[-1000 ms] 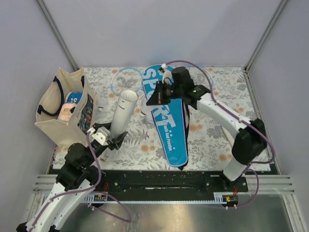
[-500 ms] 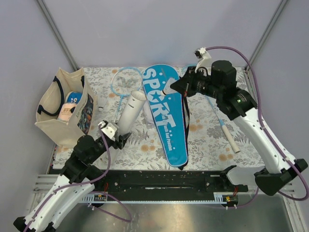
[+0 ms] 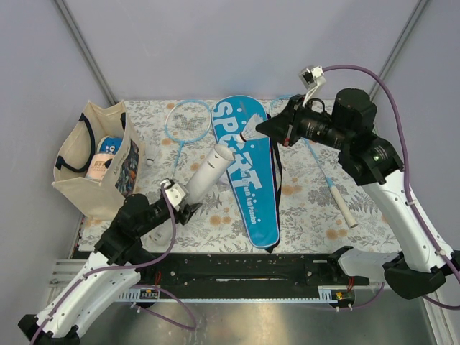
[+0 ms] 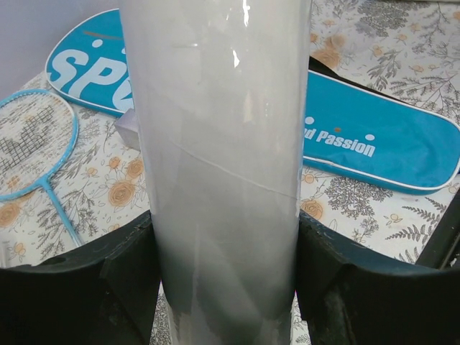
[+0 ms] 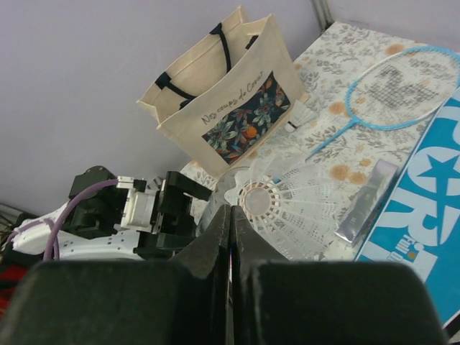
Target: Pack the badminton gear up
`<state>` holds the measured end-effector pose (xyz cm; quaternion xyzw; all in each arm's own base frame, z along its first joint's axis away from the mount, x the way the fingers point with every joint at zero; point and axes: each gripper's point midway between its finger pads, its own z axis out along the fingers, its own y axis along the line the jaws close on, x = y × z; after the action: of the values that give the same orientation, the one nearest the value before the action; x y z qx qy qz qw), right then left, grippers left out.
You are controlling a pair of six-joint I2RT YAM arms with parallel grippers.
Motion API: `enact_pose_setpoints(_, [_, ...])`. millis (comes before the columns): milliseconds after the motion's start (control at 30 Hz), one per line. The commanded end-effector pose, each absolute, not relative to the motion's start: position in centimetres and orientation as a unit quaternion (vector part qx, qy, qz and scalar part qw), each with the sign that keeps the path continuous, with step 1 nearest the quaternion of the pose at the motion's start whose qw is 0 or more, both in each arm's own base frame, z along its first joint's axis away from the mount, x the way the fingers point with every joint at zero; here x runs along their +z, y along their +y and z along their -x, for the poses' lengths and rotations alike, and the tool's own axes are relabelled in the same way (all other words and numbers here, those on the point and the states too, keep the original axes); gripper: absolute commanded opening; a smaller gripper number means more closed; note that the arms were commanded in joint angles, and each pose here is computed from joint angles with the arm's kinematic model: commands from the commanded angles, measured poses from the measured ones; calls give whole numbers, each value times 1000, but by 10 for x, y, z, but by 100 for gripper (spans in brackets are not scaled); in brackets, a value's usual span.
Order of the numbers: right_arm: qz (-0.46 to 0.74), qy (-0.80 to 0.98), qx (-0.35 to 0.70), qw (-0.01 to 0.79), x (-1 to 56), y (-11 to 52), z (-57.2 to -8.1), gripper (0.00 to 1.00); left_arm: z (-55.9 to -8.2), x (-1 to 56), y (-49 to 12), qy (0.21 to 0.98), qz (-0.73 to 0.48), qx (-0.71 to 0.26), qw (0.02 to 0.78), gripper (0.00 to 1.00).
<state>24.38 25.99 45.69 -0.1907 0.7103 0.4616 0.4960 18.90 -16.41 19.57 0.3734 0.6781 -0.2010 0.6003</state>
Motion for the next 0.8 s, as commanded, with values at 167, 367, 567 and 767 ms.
enact_pose_setpoints(167, [224,703,517,433,439,297,-225,0,-187,247,-186,610,-405,-236,639,39])
enact_pose_setpoints(367, [229,714,535,388,417,315,-218,0,-182,248,-190,598,-407,-253,642,39])
enact_pose_setpoints(567, [234,731,536,350,390,326,-218,0,-178,254,-190,582,-412,-255,653,39])
enact_pose_setpoints(767, [246,741,542,310,370,337,-212,0,-177,257,-191,581,-409,-263,653,39])
